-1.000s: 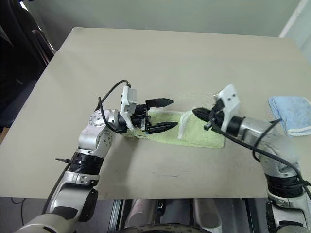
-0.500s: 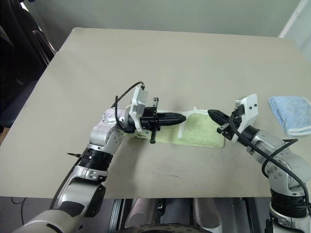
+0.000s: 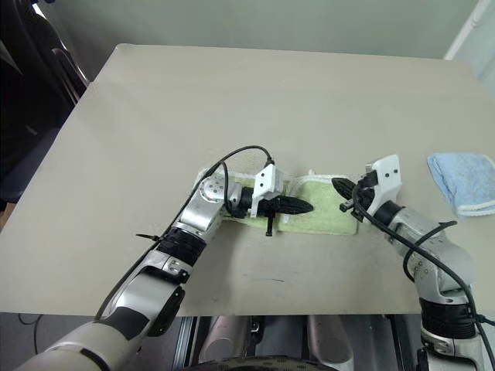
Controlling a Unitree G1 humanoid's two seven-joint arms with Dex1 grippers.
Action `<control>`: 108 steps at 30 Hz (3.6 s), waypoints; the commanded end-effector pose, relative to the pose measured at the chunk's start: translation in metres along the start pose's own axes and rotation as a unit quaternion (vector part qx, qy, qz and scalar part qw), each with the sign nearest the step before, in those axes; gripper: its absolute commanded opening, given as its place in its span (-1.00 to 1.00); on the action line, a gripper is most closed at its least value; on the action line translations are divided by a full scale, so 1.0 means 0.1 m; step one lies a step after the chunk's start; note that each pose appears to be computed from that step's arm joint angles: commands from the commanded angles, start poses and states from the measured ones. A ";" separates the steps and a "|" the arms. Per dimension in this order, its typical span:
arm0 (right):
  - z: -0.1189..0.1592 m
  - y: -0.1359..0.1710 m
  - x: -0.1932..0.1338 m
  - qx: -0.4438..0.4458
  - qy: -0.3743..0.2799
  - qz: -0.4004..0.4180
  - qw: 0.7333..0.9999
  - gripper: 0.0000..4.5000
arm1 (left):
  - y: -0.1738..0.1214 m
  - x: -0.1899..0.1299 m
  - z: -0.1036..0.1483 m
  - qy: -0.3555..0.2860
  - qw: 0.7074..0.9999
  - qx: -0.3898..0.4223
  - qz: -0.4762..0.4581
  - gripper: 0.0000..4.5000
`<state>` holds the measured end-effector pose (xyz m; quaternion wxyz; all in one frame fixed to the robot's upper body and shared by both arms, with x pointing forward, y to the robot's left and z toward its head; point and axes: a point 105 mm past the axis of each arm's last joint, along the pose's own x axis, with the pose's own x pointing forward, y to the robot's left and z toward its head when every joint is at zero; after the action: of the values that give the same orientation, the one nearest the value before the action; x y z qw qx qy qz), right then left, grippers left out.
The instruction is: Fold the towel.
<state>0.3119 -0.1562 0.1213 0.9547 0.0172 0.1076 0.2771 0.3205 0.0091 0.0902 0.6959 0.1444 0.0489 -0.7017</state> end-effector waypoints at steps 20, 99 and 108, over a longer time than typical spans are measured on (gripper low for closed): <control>0.43 0.10 -0.13 -0.020 -0.088 0.040 0.995 -1.00 | 0.11 -0.35 0.51 -0.121 0.990 -0.061 0.042 -0.73; 0.33 0.45 0.15 -0.068 -0.016 0.150 0.986 1.00 | -0.31 -2.10 -0.29 -0.171 0.689 -0.636 0.303 -0.19; 0.33 0.48 0.10 -0.068 -0.015 0.161 0.984 1.00 | -0.22 -2.08 -0.11 -0.165 0.718 -0.608 0.297 -0.99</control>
<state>0.3066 -0.1089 0.1431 0.8999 -0.0225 0.0924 0.4256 0.2943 0.2137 0.1173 0.7908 -0.4410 0.3225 -0.2761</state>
